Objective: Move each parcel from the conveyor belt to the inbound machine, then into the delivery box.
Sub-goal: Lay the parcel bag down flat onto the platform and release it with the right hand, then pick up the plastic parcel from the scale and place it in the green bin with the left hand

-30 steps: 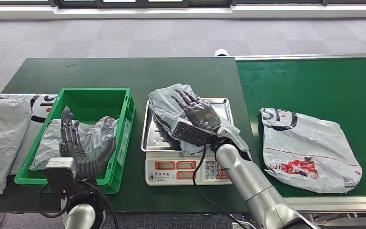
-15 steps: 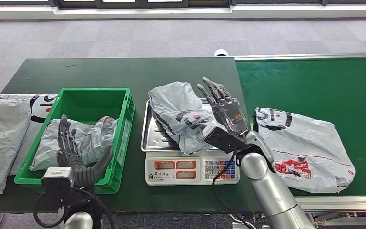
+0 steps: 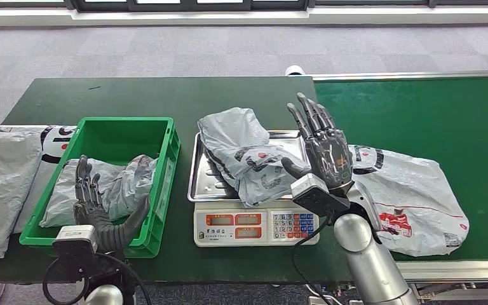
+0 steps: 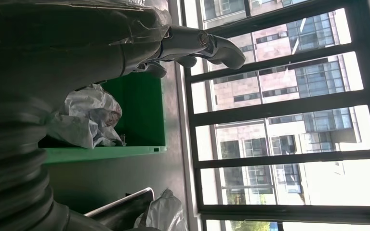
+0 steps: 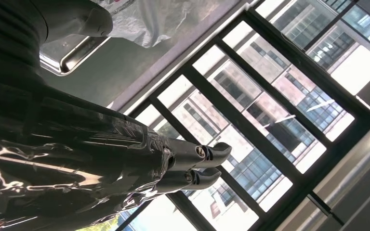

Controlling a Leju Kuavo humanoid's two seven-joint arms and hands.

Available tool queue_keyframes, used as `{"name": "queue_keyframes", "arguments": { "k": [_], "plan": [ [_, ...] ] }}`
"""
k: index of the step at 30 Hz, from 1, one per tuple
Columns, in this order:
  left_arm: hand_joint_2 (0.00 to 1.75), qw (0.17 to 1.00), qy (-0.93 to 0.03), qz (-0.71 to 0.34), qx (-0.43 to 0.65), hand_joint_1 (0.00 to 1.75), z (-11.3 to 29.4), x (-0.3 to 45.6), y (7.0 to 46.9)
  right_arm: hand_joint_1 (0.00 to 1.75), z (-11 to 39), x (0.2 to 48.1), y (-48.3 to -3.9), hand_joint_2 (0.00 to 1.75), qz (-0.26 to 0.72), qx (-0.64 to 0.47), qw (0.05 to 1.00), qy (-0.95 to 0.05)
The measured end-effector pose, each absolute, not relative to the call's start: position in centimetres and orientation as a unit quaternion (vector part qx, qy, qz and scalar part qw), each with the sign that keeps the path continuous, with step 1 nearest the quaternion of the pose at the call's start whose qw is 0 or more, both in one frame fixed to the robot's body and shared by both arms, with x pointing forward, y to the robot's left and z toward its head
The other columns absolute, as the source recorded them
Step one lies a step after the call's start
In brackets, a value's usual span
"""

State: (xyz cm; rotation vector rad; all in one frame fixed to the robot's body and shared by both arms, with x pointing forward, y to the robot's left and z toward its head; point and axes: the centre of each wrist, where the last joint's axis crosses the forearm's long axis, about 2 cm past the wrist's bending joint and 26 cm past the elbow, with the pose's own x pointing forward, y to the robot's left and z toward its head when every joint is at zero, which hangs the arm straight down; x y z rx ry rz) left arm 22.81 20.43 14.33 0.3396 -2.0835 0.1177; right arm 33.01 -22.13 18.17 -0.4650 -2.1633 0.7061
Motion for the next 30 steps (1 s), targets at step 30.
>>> {"name": "queue_keyframes", "arguments": {
  "k": [30],
  "plan": [
    [1.75,0.427,-0.815,-0.370,0.130,0.00,22.3,35.1,8.7,0.00,25.0,27.3,-20.0,1.75,0.033,-0.342,0.086,-0.935]
  ]
}}
